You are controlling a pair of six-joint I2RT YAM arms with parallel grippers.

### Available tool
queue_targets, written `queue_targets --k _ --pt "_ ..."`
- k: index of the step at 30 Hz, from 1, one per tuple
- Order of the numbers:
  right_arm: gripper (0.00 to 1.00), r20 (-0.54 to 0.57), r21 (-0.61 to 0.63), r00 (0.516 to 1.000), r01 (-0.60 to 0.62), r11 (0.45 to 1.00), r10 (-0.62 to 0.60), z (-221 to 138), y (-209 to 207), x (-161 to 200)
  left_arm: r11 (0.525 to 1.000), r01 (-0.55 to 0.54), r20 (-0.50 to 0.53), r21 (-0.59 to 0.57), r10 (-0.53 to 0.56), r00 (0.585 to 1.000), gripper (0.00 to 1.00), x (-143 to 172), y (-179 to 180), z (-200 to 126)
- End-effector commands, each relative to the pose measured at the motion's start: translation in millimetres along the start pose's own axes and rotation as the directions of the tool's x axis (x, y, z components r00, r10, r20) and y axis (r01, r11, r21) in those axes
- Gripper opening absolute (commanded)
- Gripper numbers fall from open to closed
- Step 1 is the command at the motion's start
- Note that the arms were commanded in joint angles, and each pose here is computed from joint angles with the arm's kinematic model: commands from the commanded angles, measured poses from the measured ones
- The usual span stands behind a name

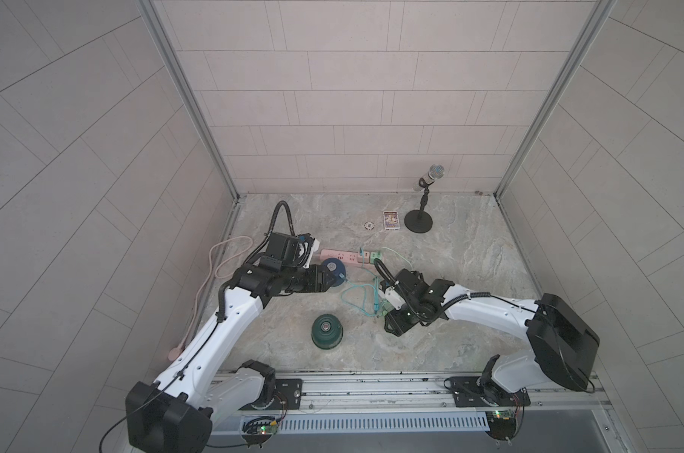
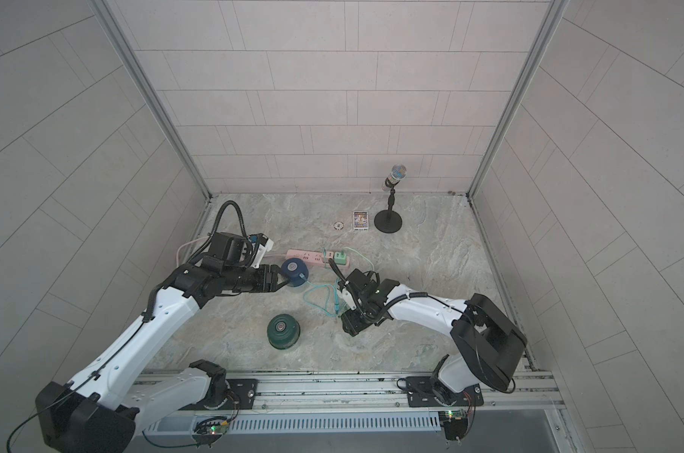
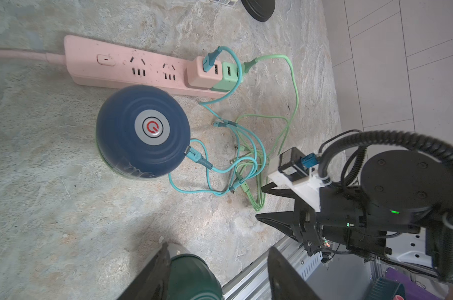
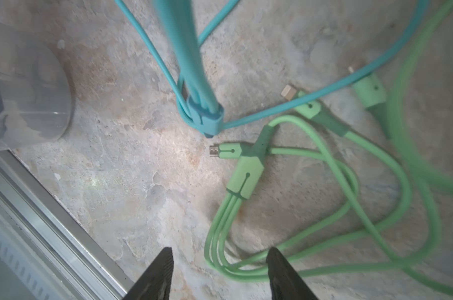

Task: Charge the cordless meat grinders
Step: Adjust the charging cable at the center of the board.

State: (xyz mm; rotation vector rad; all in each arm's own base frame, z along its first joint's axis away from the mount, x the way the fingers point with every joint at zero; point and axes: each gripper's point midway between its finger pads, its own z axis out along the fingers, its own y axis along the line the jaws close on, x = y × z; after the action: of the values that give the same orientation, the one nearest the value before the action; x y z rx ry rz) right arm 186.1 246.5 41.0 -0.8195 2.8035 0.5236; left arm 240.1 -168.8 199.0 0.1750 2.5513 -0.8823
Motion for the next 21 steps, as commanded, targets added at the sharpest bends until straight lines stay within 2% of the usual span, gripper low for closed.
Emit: queue_targets --k 1,5,7,9,16,21 --pt "0.52 0.003 0.02 1.0 -0.014 1.0 0.013 8 0 -5 1.0 -0.004 0.006 0.008 0.004 1.0 0.62 0 -3 -2" --pt "0.35 -0.035 0.036 0.999 -0.017 0.999 0.018 10 -4 3 1.0 -0.004 0.006 0.006 0.004 1.0 0.62 0 -3 -2" --pt "0.22 -0.032 0.026 0.999 -0.009 1.0 0.01 3 -1 3 1.0 -0.006 0.006 0.007 0.006 1.0 0.62 0 -3 -2" --pt "0.15 -0.014 0.006 1.0 -0.015 1.0 0.016 -6 2 1 1.0 -0.012 0.006 0.005 0.012 1.0 0.62 0 -3 -2" --pt "0.1 0.015 -0.167 0.992 -0.12 0.978 0.125 -45 15 -2 1.0 -0.016 0.009 0.009 0.016 1.0 0.62 -2 -3 0" --pt "0.1 0.011 -0.237 0.987 -0.151 0.96 0.158 -66 20 -4 0.999 -0.02 0.0 0.03 0.02 1.0 0.62 -2 -6 2"
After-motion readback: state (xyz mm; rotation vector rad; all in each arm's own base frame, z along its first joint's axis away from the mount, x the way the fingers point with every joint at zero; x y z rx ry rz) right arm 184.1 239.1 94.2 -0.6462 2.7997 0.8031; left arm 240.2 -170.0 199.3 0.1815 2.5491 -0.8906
